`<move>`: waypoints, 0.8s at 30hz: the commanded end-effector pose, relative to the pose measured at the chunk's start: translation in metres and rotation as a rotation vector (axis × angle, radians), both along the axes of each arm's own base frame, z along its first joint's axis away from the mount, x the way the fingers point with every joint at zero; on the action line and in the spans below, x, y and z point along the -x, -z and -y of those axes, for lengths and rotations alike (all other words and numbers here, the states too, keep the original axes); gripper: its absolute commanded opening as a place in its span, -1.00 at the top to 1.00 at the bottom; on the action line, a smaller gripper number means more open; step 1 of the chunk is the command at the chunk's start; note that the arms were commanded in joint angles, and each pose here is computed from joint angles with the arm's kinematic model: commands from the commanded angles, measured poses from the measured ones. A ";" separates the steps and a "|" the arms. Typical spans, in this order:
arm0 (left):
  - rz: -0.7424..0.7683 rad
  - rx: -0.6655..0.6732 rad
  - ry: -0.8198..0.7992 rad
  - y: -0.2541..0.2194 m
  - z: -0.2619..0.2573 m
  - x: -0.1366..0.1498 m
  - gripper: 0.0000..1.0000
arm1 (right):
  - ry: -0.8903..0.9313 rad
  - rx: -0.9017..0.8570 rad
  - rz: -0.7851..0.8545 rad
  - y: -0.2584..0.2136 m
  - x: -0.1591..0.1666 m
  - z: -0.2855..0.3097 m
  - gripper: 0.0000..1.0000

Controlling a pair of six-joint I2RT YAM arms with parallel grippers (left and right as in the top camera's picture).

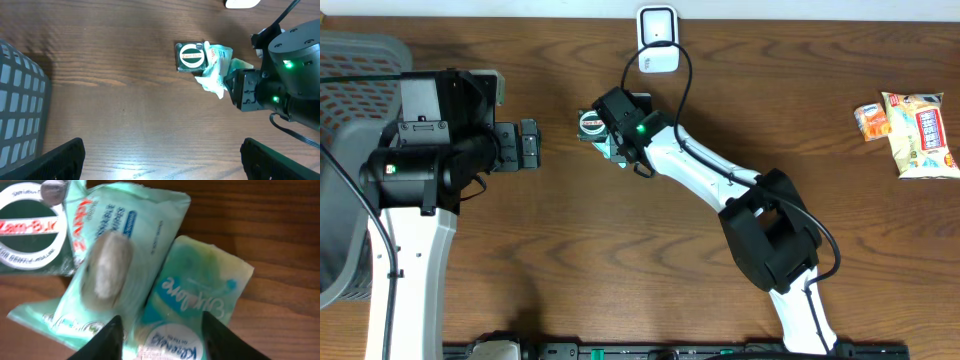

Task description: Scan the item barcode

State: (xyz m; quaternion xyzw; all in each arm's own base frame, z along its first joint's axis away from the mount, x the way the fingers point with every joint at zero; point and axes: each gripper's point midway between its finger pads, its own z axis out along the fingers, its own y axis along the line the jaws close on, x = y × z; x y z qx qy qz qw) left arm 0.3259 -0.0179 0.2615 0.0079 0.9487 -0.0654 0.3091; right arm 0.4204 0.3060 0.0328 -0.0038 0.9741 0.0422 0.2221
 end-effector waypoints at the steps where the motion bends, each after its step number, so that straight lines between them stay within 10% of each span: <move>1: 0.003 -0.011 -0.001 -0.001 -0.003 -0.001 -0.96 | 0.044 0.000 0.003 0.006 -0.001 0.006 0.19; 24: 0.003 -0.011 -0.001 -0.001 -0.003 -0.001 -0.96 | 0.132 0.171 -0.136 -0.001 0.015 0.078 0.36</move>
